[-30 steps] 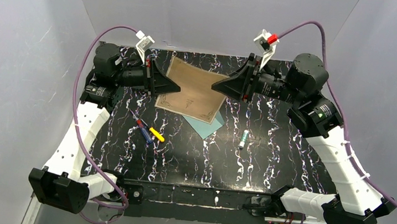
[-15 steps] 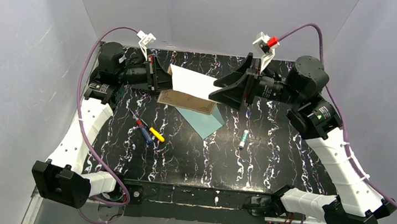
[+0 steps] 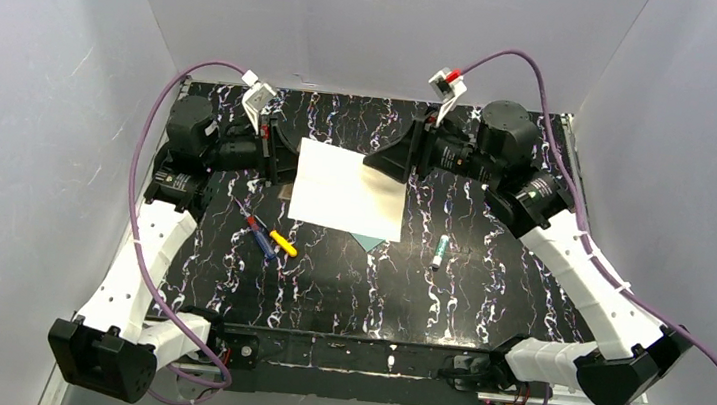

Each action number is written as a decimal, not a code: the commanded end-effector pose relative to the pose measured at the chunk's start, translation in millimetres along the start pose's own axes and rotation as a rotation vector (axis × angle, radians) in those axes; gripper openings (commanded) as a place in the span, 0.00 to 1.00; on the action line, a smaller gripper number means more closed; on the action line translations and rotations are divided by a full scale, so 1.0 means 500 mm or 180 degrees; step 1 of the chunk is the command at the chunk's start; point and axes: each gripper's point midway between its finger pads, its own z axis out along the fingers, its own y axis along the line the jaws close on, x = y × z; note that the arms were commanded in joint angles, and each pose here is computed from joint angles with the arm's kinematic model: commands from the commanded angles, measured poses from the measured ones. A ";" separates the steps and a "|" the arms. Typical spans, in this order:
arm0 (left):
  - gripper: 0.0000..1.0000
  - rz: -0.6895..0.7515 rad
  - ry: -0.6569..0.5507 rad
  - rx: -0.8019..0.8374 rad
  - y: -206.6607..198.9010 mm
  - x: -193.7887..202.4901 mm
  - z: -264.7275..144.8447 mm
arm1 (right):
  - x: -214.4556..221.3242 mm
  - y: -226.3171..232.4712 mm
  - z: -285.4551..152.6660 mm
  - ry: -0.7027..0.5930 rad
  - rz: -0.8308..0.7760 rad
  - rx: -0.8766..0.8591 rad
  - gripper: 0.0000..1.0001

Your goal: Place the letter into the envelope and seal it

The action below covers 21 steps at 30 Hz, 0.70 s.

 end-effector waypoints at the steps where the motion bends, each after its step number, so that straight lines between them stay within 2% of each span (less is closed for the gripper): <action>1: 0.00 0.0263 0.0054 0.0289 -0.049 -0.005 -0.012 | 0.008 0.034 -0.030 0.0248 -0.0546 -0.0236 0.63; 7: 0.00 0.0307 0.0113 0.0429 -0.069 -0.009 -0.016 | 0.005 0.005 -0.047 0.0346 -0.0841 0.0053 0.68; 11: 0.00 0.0290 0.0218 0.0597 -0.083 0.002 -0.020 | -0.018 0.031 -0.051 0.0285 -0.0934 -0.0081 0.83; 13: 0.00 0.0302 0.0269 0.0692 -0.096 0.007 -0.024 | -0.011 0.047 -0.045 0.0358 -0.0913 -0.0270 0.87; 16: 0.00 0.0389 0.0308 0.0801 -0.118 0.012 -0.033 | 0.016 0.065 -0.031 0.0587 -0.0772 -0.0588 0.86; 21: 0.00 0.0447 0.0312 0.0837 -0.129 0.013 -0.038 | 0.028 0.100 -0.023 0.0723 -0.0581 -0.1001 0.70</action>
